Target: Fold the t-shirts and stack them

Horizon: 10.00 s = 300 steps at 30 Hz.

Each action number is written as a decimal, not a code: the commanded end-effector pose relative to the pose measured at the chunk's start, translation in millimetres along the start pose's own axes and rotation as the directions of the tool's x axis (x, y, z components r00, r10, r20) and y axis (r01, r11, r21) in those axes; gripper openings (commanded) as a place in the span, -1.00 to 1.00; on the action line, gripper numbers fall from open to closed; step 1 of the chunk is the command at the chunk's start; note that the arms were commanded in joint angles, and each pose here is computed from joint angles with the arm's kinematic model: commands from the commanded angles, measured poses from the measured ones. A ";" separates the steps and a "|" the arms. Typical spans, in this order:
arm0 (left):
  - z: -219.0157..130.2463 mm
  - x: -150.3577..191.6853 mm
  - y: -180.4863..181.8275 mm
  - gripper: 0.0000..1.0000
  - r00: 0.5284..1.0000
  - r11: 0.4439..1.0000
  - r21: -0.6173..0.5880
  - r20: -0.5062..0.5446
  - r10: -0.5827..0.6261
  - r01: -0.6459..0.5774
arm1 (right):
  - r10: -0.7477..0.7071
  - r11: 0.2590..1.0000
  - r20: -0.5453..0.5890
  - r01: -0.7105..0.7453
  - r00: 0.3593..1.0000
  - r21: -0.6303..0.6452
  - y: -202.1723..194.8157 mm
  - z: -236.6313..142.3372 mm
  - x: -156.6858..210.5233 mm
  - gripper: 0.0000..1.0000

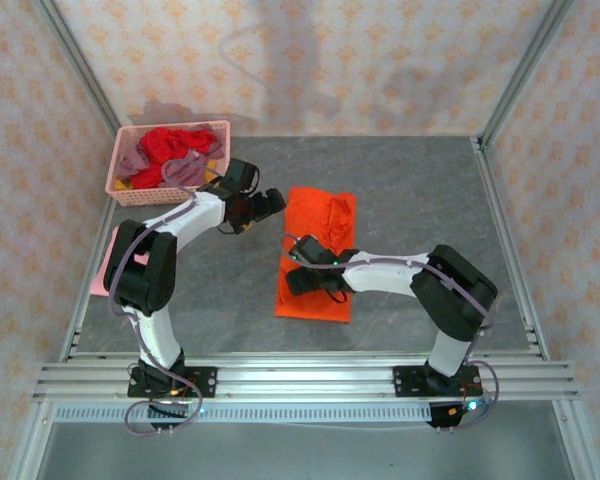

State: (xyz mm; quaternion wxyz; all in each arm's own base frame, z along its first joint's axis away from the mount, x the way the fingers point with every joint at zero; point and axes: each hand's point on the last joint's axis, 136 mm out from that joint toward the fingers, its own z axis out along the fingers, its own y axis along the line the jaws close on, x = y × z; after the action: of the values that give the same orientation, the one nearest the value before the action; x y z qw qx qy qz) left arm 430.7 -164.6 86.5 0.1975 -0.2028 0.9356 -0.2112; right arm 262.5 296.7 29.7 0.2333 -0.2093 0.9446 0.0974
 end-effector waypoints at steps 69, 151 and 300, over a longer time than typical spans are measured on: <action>32.2 18.6 -25.0 0.78 0.993 0.991 0.104 -0.072 0.094 -0.086 | -0.832 0.555 0.009 0.831 0.555 0.046 39.2 -32.1 34.2 0.29; 56.3 73.1 2.5 -1.00 0.978 0.999 0.053 -0.208 0.020 -0.009 | -0.759 0.618 0.029 0.733 0.651 -0.283 42.5 -117.0 81.8 -1.00; 8.0 110.6 -5.5 -0.41 0.991 0.990 0.080 -0.059 0.121 -0.116 | 0.552 0.823 0.006 -0.544 0.834 -0.162 -97.5 -8.8 -2.1 -0.45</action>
State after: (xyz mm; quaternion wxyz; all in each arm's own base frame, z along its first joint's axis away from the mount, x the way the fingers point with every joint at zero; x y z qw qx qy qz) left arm 339.0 -216.7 49.9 0.1818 -0.1328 0.9448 -0.2381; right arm 305.3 215.8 30.9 0.1983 0.0268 0.9474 0.2497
